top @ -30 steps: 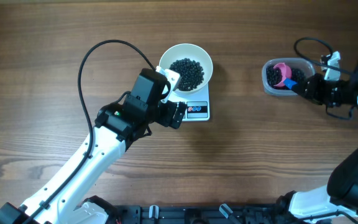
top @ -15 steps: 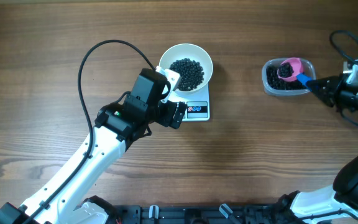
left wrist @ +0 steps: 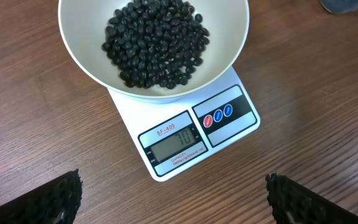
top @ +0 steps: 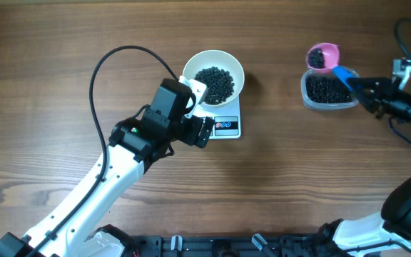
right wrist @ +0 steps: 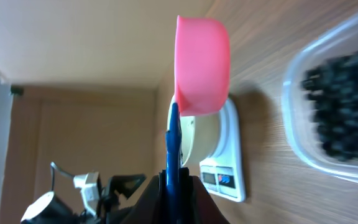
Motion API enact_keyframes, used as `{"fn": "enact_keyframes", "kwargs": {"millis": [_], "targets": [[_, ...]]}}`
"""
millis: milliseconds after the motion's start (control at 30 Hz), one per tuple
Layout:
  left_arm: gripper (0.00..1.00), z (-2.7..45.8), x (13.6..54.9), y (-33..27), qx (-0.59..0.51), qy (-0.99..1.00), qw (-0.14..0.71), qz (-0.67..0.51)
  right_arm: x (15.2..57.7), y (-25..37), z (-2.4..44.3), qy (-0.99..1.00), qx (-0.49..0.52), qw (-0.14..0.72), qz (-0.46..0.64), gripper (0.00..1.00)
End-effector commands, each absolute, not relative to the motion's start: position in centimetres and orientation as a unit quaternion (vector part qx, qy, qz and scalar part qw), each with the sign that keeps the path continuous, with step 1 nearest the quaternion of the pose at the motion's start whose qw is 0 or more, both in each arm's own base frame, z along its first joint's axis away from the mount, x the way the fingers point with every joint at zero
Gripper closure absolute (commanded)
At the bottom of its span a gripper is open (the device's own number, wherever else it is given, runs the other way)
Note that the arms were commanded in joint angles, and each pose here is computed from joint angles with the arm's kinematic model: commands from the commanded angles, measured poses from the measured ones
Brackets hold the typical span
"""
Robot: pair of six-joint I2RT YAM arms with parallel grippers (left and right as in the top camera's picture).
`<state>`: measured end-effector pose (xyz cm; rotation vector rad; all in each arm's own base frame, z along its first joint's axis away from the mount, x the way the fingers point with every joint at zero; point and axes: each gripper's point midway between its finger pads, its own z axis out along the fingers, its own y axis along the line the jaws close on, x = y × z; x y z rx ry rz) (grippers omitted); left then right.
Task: Scoop item into bowl and weigh 150g on scale
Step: 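Carry the scoop over the bowl and tip beans in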
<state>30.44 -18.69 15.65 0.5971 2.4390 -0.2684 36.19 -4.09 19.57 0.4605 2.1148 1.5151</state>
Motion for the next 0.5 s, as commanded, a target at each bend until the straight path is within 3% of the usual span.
{"fn": "enact_keyframes", "kwargs": {"millis": [0, 200, 367, 467], "targets": [[0.00, 15.3, 30.3, -18.7, 0.233, 0.920, 0.299, -0.102, 37.0, 0.8, 20.5, 0.763, 0.122, 0.209, 0.600, 0.96], [0.00, 15.3, 30.3, -18.7, 0.233, 0.920, 0.298, -0.102, 38.3, 10.8, 21.2, 0.773, -0.031, 0.194, 0.603, 0.96], [0.00, 15.3, 30.3, -18.7, 0.233, 0.920, 0.299, -0.102, 39.7, 14.1, 17.4, 0.845, -0.069, 0.215, 0.486, 0.96], [0.00, 15.3, 30.3, -18.7, 0.233, 0.920, 0.298, -0.102, 39.3, 15.9, 18.0, 0.835, -0.142, 0.244, 0.472, 0.96]]}}
